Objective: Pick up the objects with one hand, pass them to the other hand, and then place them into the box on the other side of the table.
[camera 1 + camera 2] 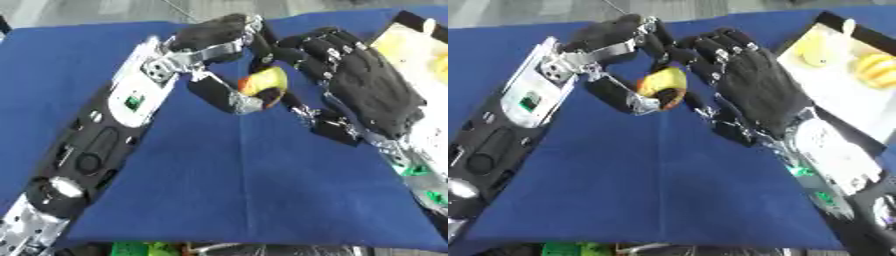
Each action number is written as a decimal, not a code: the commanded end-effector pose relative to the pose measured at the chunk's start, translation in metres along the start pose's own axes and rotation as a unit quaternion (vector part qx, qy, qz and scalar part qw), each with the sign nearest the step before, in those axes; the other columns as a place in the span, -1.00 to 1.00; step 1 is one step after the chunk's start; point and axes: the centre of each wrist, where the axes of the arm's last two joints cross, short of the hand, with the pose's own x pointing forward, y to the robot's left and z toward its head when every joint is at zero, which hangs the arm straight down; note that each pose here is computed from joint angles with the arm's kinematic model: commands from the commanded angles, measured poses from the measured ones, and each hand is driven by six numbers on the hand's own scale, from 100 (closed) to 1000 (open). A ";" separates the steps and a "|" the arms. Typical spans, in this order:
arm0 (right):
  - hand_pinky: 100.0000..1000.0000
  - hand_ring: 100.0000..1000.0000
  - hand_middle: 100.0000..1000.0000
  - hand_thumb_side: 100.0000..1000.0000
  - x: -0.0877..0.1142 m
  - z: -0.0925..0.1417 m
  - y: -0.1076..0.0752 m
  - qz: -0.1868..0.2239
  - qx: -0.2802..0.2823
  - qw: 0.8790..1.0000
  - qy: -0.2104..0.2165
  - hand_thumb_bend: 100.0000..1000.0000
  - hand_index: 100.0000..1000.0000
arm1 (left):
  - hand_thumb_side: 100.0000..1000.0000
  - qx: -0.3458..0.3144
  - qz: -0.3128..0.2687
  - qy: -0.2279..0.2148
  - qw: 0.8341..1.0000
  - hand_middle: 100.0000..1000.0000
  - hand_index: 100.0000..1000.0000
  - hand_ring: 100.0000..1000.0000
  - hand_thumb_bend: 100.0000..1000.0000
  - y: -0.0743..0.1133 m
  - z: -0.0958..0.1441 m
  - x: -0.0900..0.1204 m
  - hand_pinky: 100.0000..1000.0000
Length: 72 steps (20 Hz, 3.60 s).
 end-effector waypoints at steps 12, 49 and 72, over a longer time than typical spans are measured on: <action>0.60 0.53 0.55 -1.00 0.000 -0.003 -0.006 0.012 -0.004 1.000 -0.020 -0.63 0.71 | -0.65 0.029 -0.026 0.007 0.999 -0.53 -0.40 -0.47 -1.00 0.017 -0.001 -0.001 0.03; 0.37 0.31 0.24 -1.00 0.000 -0.004 -0.007 -0.017 -0.097 0.995 -0.017 -1.00 -0.38 | -0.67 -0.009 0.005 -0.020 1.000 -0.48 -0.33 -0.41 -1.00 0.007 -0.018 0.007 0.07; 0.31 0.32 0.02 -1.00 -0.006 0.003 -0.005 -0.032 -0.105 0.994 0.022 -1.00 -0.61 | -0.05 0.007 0.008 -0.031 0.999 -0.23 0.20 -0.05 -1.00 0.031 0.008 0.001 0.33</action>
